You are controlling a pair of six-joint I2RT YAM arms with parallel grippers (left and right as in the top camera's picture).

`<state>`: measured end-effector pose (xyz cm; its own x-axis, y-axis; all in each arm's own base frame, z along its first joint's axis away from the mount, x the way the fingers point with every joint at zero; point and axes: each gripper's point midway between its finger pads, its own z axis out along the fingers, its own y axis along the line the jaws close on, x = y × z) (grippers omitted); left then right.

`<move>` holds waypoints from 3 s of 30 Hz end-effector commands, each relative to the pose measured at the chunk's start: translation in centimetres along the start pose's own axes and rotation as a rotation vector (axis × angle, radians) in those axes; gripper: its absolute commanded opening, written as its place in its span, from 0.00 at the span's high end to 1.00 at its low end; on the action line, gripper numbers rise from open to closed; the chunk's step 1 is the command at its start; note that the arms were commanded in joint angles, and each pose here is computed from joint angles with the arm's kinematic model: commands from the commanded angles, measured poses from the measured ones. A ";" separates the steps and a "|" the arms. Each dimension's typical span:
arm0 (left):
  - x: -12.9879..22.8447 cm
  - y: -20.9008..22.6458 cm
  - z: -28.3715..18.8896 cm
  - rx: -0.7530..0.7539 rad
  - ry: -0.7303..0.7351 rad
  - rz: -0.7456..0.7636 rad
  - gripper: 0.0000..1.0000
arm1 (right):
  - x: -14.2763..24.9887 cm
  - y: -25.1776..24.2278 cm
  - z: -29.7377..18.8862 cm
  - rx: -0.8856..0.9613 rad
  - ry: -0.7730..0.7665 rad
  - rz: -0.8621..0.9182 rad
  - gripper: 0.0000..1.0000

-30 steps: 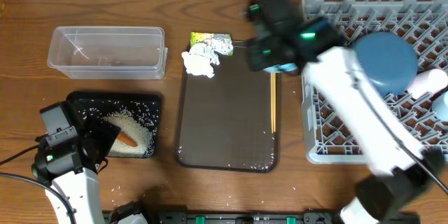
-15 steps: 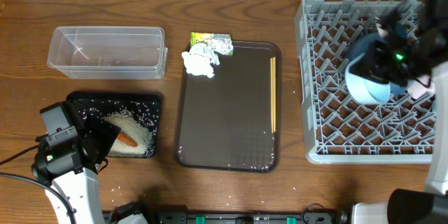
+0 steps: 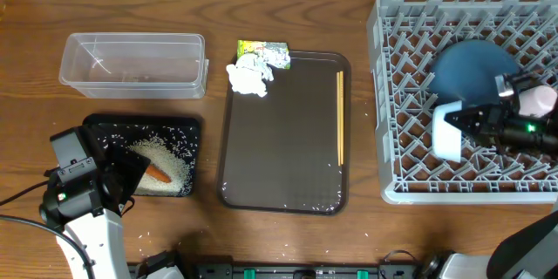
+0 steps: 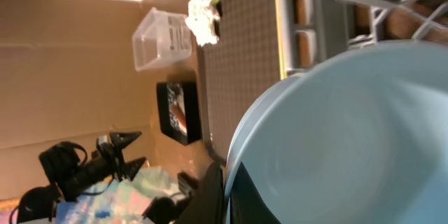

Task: Sort waste into correct bins and load items into the dishwasher rack
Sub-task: 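Carry the light-blue bowl right and lower it into the rack, then release the bowl and raise the right gripper over the rack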

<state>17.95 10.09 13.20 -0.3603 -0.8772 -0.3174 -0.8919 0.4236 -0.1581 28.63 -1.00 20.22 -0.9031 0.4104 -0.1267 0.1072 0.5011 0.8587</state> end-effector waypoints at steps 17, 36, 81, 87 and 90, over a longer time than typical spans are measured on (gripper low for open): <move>-0.2 0.4 0.0 -0.019 -0.011 -0.022 0.02 | -1.3 -0.9 -1.1 -0.228 -0.200 -0.047 0.99; -0.2 0.4 0.0 -0.019 -0.011 -0.022 0.02 | -1.7 -5.0 -0.2 -0.146 -0.151 0.032 0.99; -0.2 0.4 0.0 -0.019 -0.011 -0.022 0.02 | 6.2 9.7 -4.3 0.200 -0.258 -0.310 0.11; -0.2 0.4 0.0 -0.019 -0.011 -0.022 0.02 | 4.5 12.1 -1.2 0.209 -0.242 -0.376 0.11; -0.2 0.4 0.0 -0.019 -0.011 -0.022 0.02 | 4.1 14.4 1.9 0.182 -0.209 -0.454 0.10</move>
<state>17.94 10.09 13.19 -0.3602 -0.8774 -0.3169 -0.8921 0.4233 -0.1582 26.33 7.62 31.01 -0.7536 0.2281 -0.6165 -0.2353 0.7821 0.5770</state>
